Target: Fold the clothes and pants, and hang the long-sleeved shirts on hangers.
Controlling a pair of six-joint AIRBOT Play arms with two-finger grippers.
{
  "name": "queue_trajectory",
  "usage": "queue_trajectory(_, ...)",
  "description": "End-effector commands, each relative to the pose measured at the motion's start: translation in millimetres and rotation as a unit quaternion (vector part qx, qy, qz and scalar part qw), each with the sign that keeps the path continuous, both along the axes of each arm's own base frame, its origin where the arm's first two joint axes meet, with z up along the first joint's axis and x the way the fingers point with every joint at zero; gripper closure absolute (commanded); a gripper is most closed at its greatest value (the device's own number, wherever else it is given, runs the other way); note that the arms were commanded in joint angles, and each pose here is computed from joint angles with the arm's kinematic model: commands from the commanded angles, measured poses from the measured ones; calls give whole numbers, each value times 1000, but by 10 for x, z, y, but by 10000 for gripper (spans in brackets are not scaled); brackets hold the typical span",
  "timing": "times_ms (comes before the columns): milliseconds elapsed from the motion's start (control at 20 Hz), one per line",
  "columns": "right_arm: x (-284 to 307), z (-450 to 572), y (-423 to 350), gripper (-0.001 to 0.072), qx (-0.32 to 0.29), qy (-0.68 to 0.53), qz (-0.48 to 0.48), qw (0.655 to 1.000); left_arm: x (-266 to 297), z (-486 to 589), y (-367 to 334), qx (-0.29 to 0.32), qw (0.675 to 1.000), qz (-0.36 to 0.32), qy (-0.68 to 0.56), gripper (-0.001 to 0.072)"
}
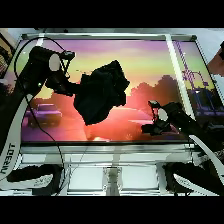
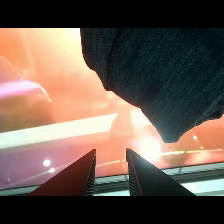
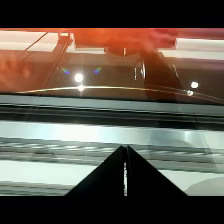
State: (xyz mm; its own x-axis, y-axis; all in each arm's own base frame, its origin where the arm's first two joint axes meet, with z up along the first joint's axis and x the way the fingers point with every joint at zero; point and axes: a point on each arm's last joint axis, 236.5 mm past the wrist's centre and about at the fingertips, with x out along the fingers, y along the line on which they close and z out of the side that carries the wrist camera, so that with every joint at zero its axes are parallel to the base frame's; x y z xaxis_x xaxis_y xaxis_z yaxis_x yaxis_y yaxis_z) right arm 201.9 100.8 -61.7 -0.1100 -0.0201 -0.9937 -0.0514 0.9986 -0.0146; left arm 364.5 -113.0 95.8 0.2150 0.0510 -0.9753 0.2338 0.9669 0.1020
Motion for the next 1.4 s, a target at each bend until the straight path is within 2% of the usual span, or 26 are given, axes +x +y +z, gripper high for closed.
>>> queue_trajectory(0, 4, 4, 0, 675, 0, -1, 0, 1000, 2, -3, 3, 0, 1000, 0, 0, 468)
queue_trajectory(300, 100, -6, 43, 675, 9, -21, -1, 1000, 1, -3, 1, 0, 1000, 0, 0, 468)
queue_trajectory(450, 554, 21, 286, 675, 61, -117, -7, 991, 2, -3, 3, 0, 1000, 0, 0, 468)
queue_trajectory(600, 1182, 275, 563, 674, 118, -244, -10, 963, 2, -3, 3, 0, 1000, 0, 0, 468)
queue_trajectory(650, 1374, 393, 646, 612, 132, -279, 0, 951, 2, -3, 3, 0, 1000, 0, 0, 468)
queue_trajectory(700, 1580, 524, 736, 364, 143, -312, 11, 939, 2, -3, 2, 0, 1000, 0, 0, 468)
queue_trajectory(750, 1754, 619, 779, 265, 146, -332, 12, 932, 2, -3, 3, 0, 1000, 0, 0, 468)
queue_trajectory(850, 2112, 716, 789, 236, 149, -351, -3, 924, 2, -3, 3, 0, 1000, 0, 0, 468)
queue_trajectory(950, 2473, 727, 732, 100, 153, -355, -35, 922, 2, -3, 1, 0, 1000, 0, 0, 468)
queue_trajectory(1100, 2919, 769, 784, 98, 199, -351, -98, 910, 2, -3, 2, 0, 1000, 0, 0, 468)
queue_trajectory(1350, 3288, 674, 1139, 105, 253, -336, -95, 902, 26, 2, -7, -2, 1000, 0, -5, 468)
